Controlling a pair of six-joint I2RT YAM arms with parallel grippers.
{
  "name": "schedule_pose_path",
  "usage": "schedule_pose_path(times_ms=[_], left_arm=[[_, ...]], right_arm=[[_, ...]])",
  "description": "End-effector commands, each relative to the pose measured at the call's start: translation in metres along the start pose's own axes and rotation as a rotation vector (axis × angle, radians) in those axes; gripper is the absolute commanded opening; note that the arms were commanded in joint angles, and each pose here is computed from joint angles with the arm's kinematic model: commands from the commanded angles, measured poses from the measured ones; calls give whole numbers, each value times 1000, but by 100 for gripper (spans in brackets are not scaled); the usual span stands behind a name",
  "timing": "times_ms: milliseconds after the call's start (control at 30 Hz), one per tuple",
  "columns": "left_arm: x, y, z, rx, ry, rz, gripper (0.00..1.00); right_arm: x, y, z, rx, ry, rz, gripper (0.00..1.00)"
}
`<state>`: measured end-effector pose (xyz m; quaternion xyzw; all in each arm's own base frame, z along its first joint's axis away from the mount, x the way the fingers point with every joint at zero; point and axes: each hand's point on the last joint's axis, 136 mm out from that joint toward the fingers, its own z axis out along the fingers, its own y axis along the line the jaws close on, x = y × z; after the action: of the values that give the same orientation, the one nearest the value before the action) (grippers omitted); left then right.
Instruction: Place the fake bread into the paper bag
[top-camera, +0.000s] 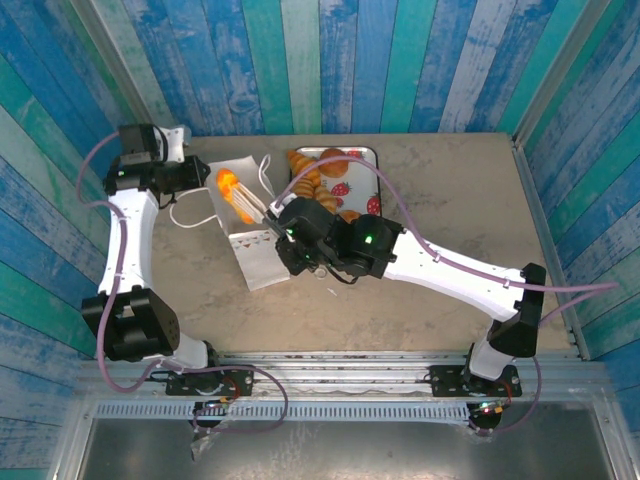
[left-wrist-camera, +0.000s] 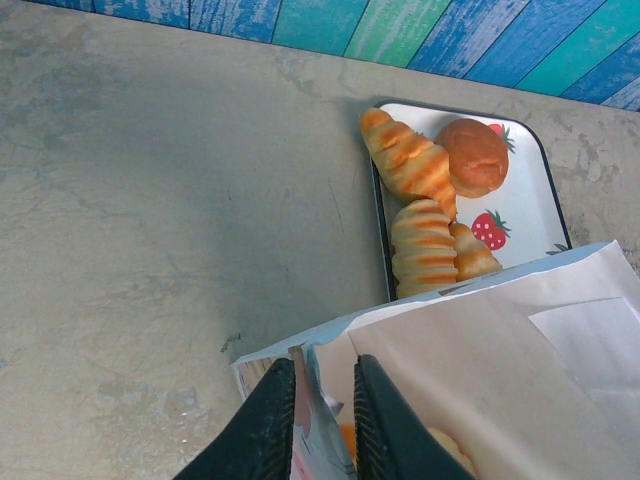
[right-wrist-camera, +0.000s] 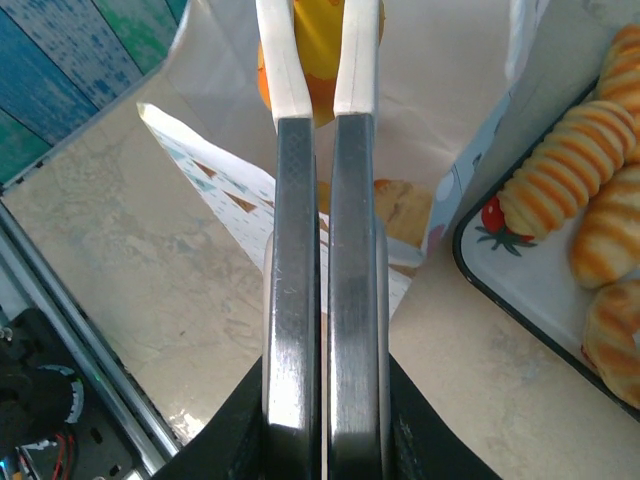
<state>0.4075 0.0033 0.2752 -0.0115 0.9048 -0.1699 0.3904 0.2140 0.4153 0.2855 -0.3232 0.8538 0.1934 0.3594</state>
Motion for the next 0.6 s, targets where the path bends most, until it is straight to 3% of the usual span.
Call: schedule_pose_path(times_ms=[0, 567], left_arm=[[3, 5, 10, 2, 19, -9, 19], [3, 4, 8, 6, 15, -5, 16]], right_arm=[[3, -9, 4, 40, 3, 23, 16], [12, -16, 9, 56, 25, 31, 25]])
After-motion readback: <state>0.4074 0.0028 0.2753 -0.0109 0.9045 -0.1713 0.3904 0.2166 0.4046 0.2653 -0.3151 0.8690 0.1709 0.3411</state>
